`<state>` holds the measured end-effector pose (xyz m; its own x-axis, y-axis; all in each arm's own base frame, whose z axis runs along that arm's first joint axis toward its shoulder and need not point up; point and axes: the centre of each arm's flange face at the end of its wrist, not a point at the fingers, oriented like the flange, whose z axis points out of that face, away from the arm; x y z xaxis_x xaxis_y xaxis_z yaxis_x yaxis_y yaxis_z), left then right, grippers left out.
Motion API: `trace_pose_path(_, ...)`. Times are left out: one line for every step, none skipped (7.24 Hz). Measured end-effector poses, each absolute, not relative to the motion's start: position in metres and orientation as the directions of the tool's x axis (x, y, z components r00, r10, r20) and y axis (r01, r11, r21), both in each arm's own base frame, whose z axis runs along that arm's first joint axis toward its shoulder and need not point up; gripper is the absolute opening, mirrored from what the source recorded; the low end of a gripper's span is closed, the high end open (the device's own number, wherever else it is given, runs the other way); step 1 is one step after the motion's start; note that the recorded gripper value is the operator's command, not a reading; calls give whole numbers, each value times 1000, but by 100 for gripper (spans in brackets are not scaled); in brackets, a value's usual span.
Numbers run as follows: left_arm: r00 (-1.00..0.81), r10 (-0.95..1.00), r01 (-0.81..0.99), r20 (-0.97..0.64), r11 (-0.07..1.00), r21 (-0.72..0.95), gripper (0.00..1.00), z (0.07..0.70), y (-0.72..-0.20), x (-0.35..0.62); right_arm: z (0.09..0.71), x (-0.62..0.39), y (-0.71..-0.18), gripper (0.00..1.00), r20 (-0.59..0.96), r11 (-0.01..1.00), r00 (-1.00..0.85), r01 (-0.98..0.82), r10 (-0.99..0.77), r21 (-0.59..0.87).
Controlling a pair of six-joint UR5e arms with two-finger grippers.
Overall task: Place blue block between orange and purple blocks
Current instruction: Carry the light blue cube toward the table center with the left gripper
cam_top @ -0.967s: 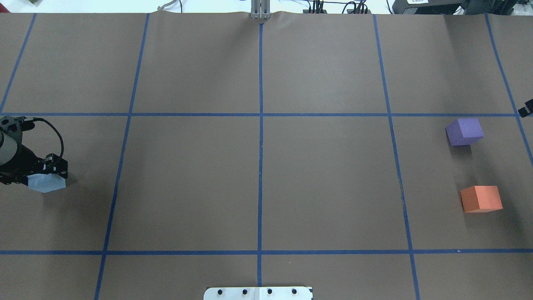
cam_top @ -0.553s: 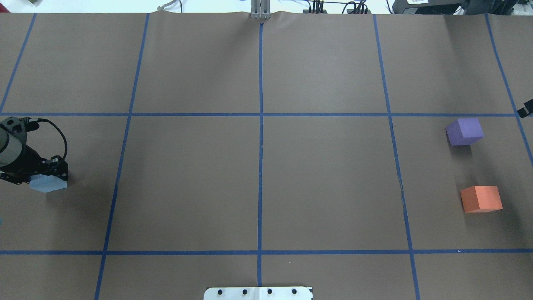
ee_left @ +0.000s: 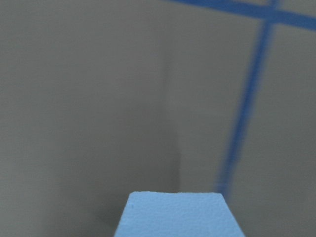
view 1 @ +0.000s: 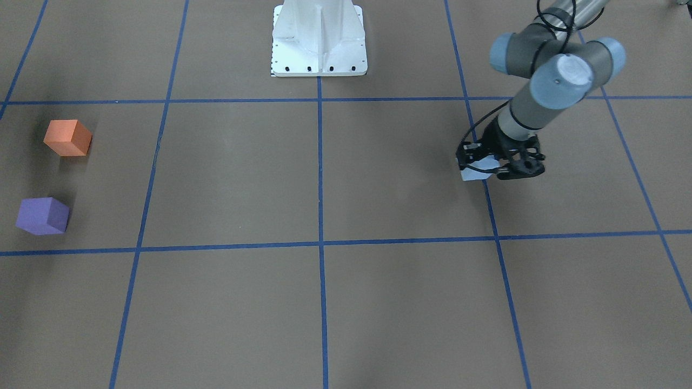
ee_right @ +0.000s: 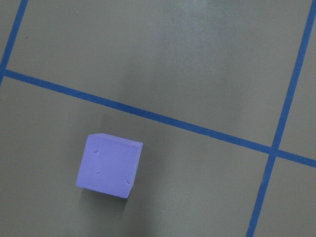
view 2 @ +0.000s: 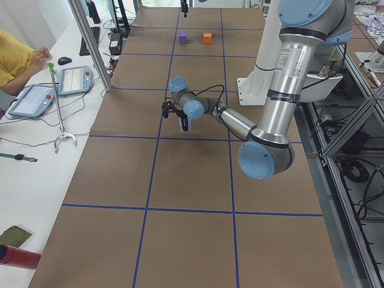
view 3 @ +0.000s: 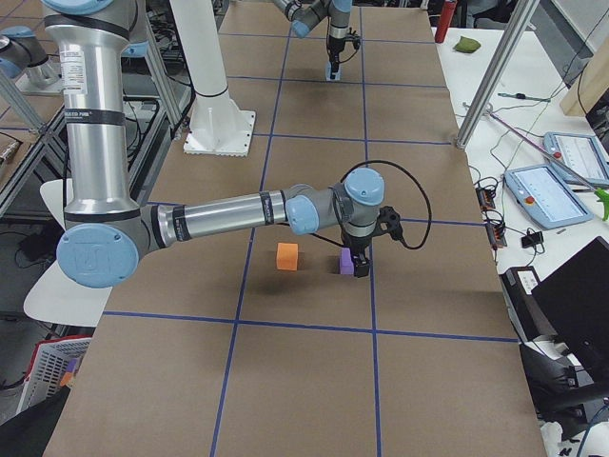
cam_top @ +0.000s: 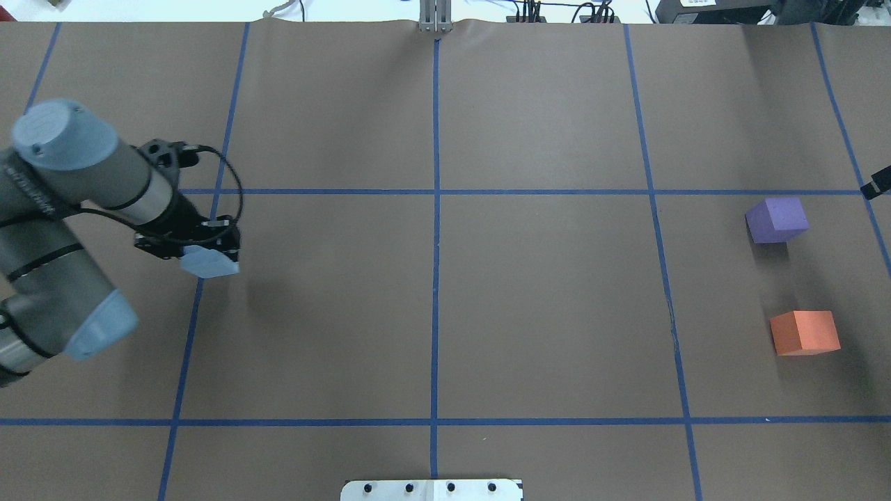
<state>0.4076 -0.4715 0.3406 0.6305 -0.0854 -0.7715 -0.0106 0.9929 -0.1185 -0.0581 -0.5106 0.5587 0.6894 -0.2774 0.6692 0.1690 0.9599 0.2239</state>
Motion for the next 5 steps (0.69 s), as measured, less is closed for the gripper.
trace_pose_path(641,-25,-65,-767,994,-87,0,255,-456,468,560,-61,-511,100,669,959,689,175,-280,221)
trace_pose_path(651,35,-91,-758,995,-33,0,195,-436,516,562,-65,-511,100,668,959,688,182,-283,219)
trace_pose_path(652,76,-107,-754,994,7,0,152,-424,555,563,-68,-512,100,668,958,687,187,-286,218)
trace_pose_path(653,96,-117,-751,993,26,0,120,-426,594,561,-69,-513,100,669,957,685,189,-289,220)
trace_pose_path(659,92,-107,-747,994,28,0,95,-434,637,560,-70,-513,100,674,956,678,190,-292,223)
